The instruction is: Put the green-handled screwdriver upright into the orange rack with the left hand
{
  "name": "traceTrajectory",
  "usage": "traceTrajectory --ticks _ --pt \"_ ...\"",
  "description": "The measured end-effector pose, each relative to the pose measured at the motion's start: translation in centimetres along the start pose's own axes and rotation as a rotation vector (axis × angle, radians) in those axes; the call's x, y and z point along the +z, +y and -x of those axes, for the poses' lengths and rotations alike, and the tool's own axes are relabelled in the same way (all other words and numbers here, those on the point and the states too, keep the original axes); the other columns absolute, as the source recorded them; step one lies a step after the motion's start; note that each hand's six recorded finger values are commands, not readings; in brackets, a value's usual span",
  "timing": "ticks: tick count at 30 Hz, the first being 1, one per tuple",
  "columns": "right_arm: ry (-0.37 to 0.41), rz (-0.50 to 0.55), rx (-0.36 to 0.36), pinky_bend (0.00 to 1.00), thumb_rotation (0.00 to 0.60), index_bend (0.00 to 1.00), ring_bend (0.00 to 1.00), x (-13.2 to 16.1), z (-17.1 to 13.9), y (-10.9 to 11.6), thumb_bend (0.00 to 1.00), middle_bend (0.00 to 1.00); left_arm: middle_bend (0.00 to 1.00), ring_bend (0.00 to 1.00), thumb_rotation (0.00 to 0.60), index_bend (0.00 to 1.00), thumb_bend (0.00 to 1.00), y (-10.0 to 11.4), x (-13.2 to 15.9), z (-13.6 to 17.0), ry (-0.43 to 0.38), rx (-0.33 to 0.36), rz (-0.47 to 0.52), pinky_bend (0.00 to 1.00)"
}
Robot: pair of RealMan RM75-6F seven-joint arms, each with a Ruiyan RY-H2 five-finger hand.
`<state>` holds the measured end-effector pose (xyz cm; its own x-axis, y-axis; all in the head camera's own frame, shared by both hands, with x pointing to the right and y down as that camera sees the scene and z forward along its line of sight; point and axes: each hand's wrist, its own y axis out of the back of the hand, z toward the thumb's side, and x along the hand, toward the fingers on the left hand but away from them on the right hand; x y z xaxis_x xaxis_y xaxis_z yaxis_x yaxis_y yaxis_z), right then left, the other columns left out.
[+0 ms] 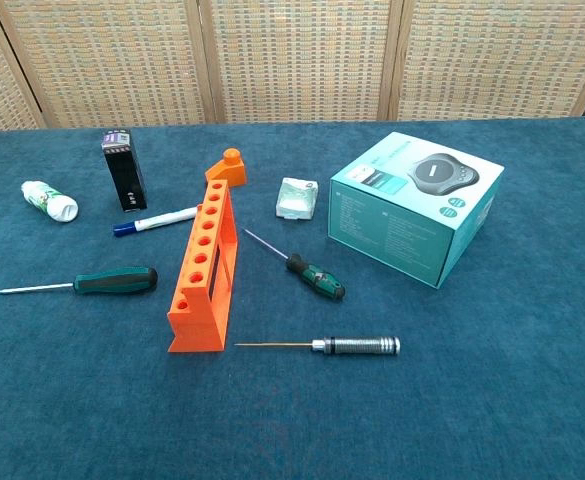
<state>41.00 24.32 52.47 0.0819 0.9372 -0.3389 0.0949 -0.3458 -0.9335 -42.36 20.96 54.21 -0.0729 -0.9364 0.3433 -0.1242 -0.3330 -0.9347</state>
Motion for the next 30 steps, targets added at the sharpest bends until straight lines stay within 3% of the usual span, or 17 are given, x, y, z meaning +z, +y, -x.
traceTrajectory --ticks 9,15,22,30 --pt "-0.004 0.004 0.006 0.0 0.6 0.0 0.0 -0.1 0.1 -0.1 0.26 0.0 0.0 0.0 0.6 0.14 0.26 0.0 0.9 -1.0 0.0 -0.038 0.018 0.0" --pt "-0.002 0.005 0.009 0.0 0.6 0.0 0.0 0.0 0.1 -0.2 0.26 0.0 0.0 0.0 0.6 0.18 0.26 -0.7 2.3 -2.3 -0.016 -0.104 0.026 0.0" --pt "-0.005 0.01 0.005 0.0 0.6 0.0 0.0 -0.1 0.1 0.0 0.26 0.0 0.0 0.0 0.6 0.23 0.26 -2.4 4.5 -4.6 -0.042 -0.21 0.031 0.0" --pt "-0.011 0.018 0.004 0.0 0.6 0.0 0.0 -0.4 0.1 0.1 0.26 0.0 0.0 0.0 0.6 0.27 0.26 -4.5 7.3 -6.8 -0.071 -0.278 0.017 0.0"
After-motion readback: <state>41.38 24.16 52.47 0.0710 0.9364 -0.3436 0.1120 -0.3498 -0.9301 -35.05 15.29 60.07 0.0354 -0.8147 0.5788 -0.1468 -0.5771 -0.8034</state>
